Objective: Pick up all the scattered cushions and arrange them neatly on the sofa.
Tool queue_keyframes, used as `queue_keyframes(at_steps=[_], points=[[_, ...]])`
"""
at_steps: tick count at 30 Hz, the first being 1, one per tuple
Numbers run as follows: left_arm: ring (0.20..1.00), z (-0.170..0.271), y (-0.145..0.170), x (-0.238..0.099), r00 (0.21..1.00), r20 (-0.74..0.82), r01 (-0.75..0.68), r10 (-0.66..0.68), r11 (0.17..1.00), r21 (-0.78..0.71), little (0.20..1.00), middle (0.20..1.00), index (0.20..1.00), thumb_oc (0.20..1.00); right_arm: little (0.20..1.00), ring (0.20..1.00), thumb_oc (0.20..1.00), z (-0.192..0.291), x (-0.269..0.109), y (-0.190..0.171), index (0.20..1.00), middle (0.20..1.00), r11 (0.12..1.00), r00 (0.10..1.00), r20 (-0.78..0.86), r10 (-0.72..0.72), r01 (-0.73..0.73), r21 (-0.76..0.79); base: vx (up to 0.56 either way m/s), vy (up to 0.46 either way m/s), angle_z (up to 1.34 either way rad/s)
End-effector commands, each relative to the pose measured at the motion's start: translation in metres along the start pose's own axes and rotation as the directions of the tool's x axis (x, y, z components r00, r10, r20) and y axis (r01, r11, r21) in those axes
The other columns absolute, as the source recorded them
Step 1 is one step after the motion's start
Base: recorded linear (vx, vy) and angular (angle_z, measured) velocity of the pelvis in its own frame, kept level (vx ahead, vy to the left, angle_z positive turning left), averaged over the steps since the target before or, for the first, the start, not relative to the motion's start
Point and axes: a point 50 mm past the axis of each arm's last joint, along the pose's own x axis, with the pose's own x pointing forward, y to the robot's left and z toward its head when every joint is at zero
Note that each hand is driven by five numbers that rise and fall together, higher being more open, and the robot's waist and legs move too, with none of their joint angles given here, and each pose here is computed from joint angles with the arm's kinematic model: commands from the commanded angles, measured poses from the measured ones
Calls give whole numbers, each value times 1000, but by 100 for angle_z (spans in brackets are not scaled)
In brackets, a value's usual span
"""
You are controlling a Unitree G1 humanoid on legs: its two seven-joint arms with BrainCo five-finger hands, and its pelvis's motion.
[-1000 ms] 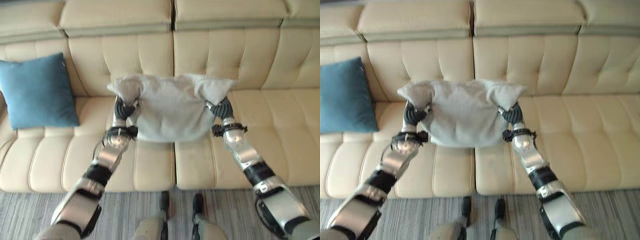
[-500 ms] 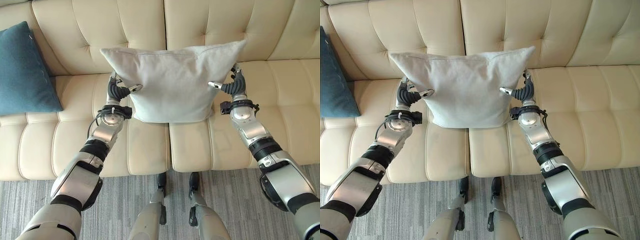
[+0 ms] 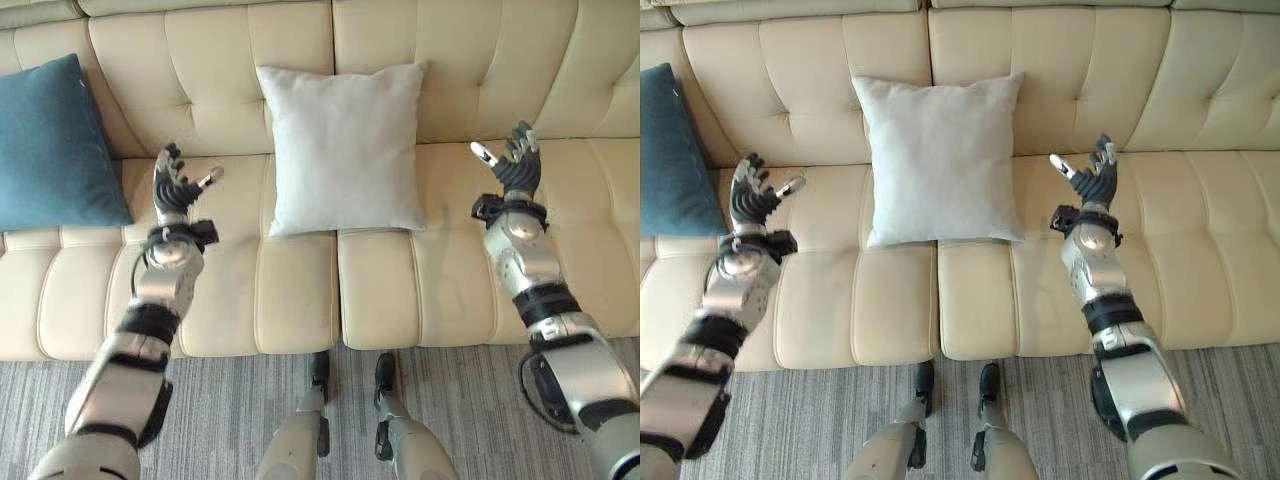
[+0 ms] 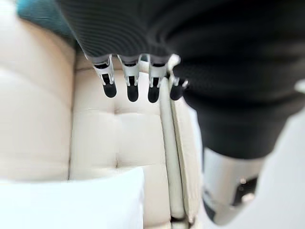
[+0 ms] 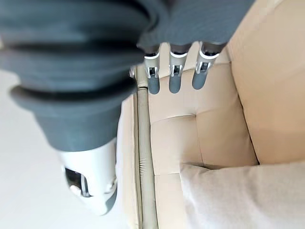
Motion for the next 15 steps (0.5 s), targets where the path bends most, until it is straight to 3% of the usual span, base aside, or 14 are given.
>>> queue_keyframes(at_steps=[1, 3, 4, 7, 11, 15], points=[[1000, -28, 15, -23, 997, -66, 47, -40, 994, 103, 1000, 1000, 1000, 1000, 1000, 1000, 1000, -21, -27, -17, 1000, 1000, 994, 995, -31, 98, -99, -44, 75, 14, 6], [1000, -59, 49, -65, 978, -207, 85, -35, 968, 238, 1000, 1000, 1000, 1000, 1000, 1000, 1000, -43, -59, -45, 1000, 1000, 983, 986, -113, 120, -134, -128, 74, 43, 0], [1000, -60, 49, -66, 977, -210, 86, -35, 967, 239, 1000, 1000, 1000, 1000, 1000, 1000, 1000, -44, -60, -45, 1000, 1000, 982, 986, -116, 120, -135, -129, 62, 50, -6], [1000, -94, 80, -113, 916, -400, 113, 22, 944, 310, 1000, 1000, 1000, 1000, 1000, 1000, 1000, -70, -96, -73, 1000, 1000, 957, 959, -256, 119, -179, -228, 42, 60, -11], [1000, -130, 112, -181, 769, -631, 175, 105, 914, 366, 1000, 1000, 1000, 1000, 1000, 1000, 1000, -109, -151, -115, 1000, 1000, 917, 867, -496, 44, -233, -325, 15, 101, -16], [1000, -145, 128, -219, 657, -734, 204, 172, 897, 393, 1000, 1000, 1000, 1000, 1000, 1000, 1000, -132, -192, -141, 1000, 1000, 888, 766, -641, -50, -259, -380, -41, 118, -19]])
